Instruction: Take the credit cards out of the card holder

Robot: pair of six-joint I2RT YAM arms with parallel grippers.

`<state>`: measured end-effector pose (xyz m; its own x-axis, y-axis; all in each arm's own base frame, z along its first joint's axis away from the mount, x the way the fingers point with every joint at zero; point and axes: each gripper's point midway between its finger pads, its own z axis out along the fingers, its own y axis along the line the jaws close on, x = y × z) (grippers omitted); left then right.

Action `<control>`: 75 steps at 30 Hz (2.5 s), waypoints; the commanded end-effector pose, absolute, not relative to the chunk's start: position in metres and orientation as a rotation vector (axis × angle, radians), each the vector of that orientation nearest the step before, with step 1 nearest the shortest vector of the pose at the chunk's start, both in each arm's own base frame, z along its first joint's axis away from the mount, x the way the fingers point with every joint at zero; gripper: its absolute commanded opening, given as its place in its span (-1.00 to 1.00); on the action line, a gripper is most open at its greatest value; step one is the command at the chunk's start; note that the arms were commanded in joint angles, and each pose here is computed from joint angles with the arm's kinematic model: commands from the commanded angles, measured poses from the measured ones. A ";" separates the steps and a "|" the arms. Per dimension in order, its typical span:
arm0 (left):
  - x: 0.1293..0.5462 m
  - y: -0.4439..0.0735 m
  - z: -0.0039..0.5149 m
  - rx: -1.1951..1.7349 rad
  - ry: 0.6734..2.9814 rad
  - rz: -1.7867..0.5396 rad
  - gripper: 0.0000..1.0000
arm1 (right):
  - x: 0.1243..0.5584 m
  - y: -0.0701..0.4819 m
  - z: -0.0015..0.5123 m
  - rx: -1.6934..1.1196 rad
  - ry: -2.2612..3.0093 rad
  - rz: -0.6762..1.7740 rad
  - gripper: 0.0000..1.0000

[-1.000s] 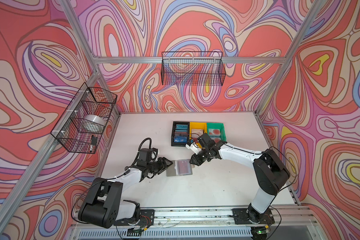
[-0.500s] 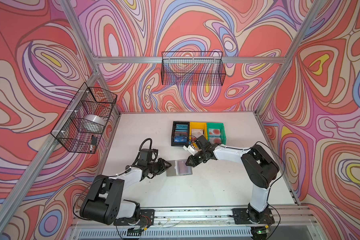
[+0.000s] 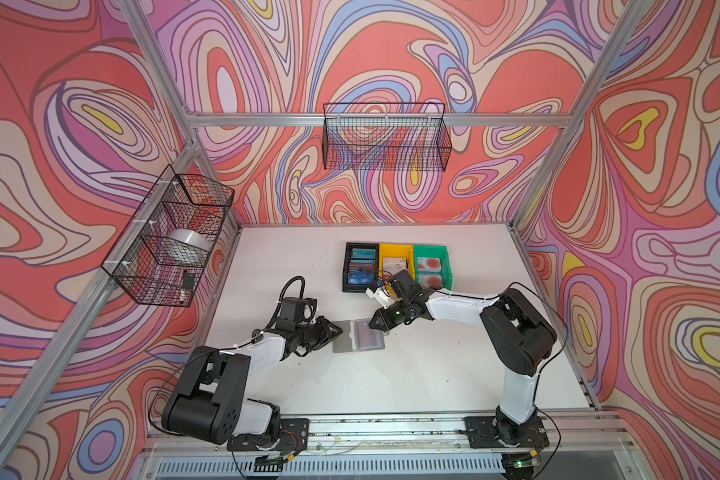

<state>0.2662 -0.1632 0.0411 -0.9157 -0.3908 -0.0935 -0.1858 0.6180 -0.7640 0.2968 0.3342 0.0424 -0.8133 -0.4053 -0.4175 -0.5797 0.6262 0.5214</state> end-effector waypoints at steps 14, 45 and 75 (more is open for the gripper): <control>0.264 -0.157 0.039 -0.475 2.612 -1.130 -0.44 | 0.299 0.327 0.024 -0.784 2.666 0.873 -0.67; 0.263 -0.158 0.021 -0.505 2.650 -1.140 -0.44 | 0.287 0.348 0.032 -0.804 2.639 1.102 -0.63; 0.263 -0.159 0.028 -0.463 2.657 -1.138 -0.42 | 0.271 0.416 0.073 -0.886 2.472 1.645 -0.55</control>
